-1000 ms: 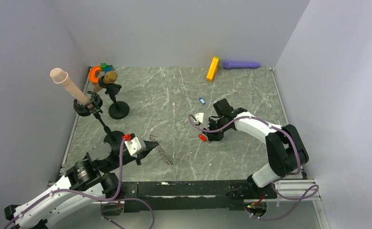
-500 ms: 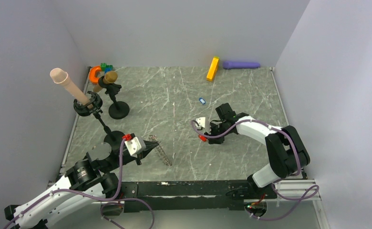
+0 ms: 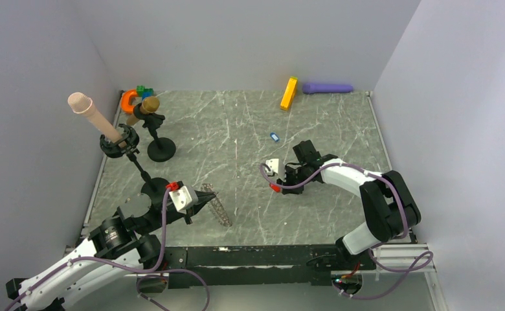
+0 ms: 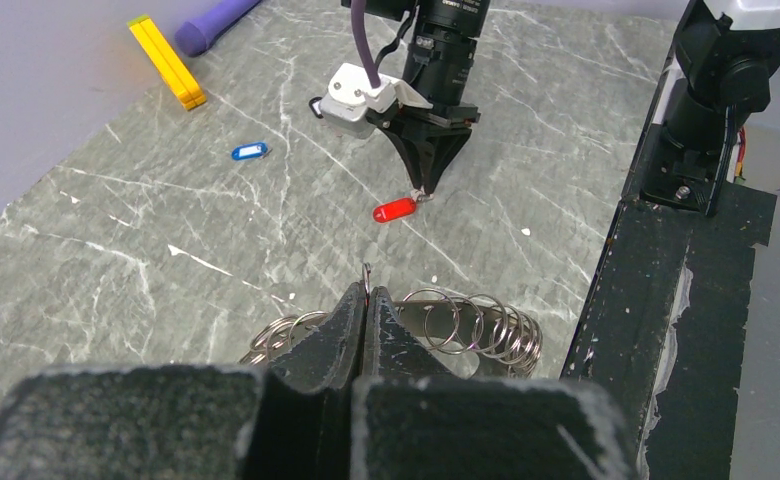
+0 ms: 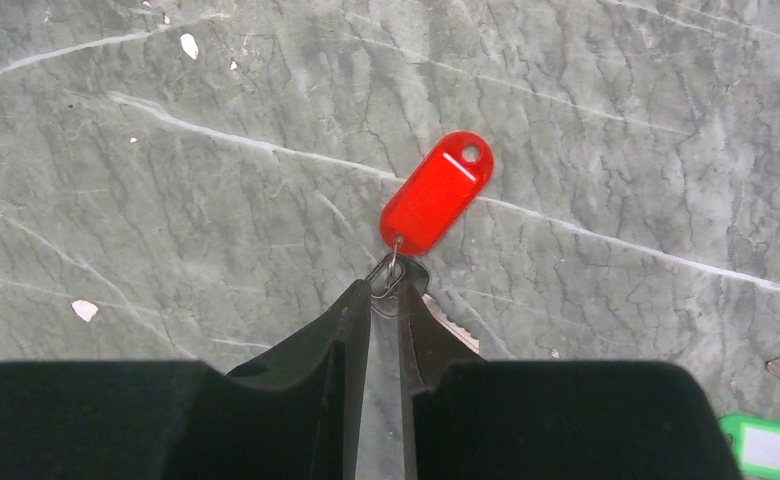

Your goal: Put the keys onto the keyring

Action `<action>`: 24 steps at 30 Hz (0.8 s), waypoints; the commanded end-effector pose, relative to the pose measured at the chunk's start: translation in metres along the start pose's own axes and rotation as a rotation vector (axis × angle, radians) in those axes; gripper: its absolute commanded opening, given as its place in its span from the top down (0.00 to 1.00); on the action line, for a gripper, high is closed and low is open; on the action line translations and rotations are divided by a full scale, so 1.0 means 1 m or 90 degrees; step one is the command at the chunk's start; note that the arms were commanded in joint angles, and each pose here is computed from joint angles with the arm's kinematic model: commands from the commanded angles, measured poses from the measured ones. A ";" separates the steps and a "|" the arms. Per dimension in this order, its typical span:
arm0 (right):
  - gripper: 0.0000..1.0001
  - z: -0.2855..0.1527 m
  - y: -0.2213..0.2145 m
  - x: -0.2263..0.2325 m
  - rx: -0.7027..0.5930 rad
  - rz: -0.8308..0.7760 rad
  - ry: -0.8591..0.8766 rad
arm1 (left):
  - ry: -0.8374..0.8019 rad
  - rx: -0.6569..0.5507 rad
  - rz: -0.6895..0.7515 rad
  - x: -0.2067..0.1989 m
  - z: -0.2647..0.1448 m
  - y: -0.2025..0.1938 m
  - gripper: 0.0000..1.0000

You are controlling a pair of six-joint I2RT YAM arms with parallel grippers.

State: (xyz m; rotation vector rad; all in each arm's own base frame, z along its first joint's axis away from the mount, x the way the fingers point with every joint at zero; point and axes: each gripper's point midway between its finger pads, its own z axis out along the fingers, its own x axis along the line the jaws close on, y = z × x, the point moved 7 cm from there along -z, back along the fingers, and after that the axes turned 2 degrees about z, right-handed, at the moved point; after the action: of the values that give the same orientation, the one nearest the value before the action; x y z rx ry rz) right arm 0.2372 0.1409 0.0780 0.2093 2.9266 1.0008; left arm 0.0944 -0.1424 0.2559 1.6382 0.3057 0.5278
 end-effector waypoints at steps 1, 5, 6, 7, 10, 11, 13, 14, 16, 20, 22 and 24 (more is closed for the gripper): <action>0.80 0.003 0.003 0.000 -0.026 -0.017 0.007 | 0.005 -0.075 -0.009 0.003 0.000 0.026 1.00; 0.80 0.004 0.002 0.000 -0.027 -0.016 0.006 | 0.006 -0.075 -0.009 0.003 0.000 0.026 1.00; 0.80 0.004 0.002 -0.001 -0.027 -0.015 0.006 | 0.006 -0.075 -0.009 0.003 0.000 0.026 1.00; 0.80 0.004 0.003 -0.001 -0.028 -0.016 0.006 | 0.006 -0.075 -0.010 0.003 0.000 0.026 1.00; 0.81 0.005 0.003 -0.002 -0.026 -0.016 0.006 | 0.006 -0.075 -0.011 0.002 -0.001 0.026 1.00; 0.81 0.005 0.002 -0.002 -0.026 -0.016 0.006 | 0.006 -0.076 -0.011 0.002 -0.001 0.026 1.00; 0.82 0.006 0.003 -0.002 -0.026 -0.017 0.007 | 0.006 -0.076 -0.012 0.002 -0.001 0.025 1.00; 0.82 0.006 0.003 -0.002 -0.026 -0.017 0.007 | 0.007 -0.077 -0.012 0.002 -0.001 0.025 1.00; 0.83 0.007 0.002 -0.002 -0.026 -0.017 0.008 | 0.008 -0.078 -0.013 0.003 -0.001 0.026 1.00; 0.85 0.007 0.004 -0.003 -0.029 -0.018 0.007 | 0.007 -0.076 -0.013 0.002 -0.001 0.025 1.00; 0.87 0.007 0.004 -0.004 -0.029 -0.018 0.007 | 0.006 -0.076 -0.014 0.002 -0.002 0.025 1.00; 0.90 0.007 0.004 -0.004 -0.029 -0.017 0.009 | 0.007 -0.076 -0.015 0.002 -0.002 0.025 1.00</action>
State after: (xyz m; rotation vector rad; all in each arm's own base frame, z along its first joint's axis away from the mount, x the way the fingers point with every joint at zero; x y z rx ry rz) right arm 0.2370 0.1418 0.0723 0.2095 2.9346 1.0096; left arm 0.0935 -0.1429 0.2573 1.6260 0.3160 0.5136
